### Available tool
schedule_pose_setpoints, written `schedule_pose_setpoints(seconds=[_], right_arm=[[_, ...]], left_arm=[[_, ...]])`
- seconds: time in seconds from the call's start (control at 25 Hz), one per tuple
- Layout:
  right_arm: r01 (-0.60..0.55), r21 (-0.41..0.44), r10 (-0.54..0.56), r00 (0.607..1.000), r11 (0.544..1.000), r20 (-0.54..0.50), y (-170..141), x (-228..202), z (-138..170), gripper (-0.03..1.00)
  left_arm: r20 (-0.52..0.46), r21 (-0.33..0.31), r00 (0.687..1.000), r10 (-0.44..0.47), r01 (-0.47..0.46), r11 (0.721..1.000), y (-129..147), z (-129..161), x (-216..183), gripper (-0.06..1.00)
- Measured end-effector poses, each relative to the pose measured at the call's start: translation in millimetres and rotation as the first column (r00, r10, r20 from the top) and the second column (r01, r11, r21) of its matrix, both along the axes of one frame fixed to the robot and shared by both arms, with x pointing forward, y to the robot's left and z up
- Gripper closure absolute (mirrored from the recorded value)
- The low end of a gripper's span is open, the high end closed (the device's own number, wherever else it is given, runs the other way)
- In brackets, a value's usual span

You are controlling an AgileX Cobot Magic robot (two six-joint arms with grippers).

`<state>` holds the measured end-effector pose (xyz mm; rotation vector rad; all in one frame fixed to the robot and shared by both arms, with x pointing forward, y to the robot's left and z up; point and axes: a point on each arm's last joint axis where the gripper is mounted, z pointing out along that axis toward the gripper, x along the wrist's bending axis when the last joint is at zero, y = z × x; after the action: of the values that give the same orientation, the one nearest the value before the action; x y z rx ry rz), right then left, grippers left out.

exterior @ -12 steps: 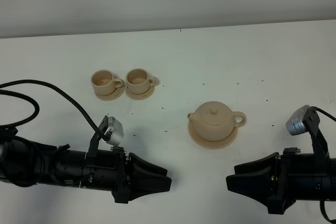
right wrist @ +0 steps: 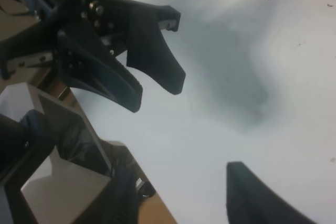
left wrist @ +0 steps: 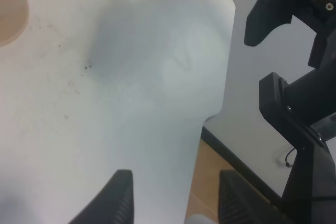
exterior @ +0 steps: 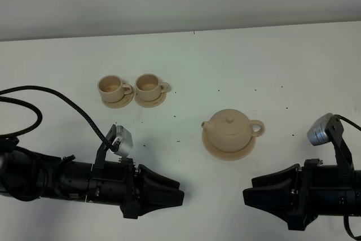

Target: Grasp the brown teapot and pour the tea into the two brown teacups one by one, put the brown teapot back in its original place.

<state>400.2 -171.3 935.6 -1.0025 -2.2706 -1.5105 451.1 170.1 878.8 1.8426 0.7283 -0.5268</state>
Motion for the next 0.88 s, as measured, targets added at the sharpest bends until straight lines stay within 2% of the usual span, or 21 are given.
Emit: schedule_pose_setpoints(seconds=[0.88], right_arm=[[-0.015,0.027,0.015,1.000,1.000,-0.002,1.3,-1.3,2.1,0.57]], left_arm=[[-0.023,-0.022,1.000,0.002,-0.002,1.000,-0.7,1.9,-0.6,0.55]])
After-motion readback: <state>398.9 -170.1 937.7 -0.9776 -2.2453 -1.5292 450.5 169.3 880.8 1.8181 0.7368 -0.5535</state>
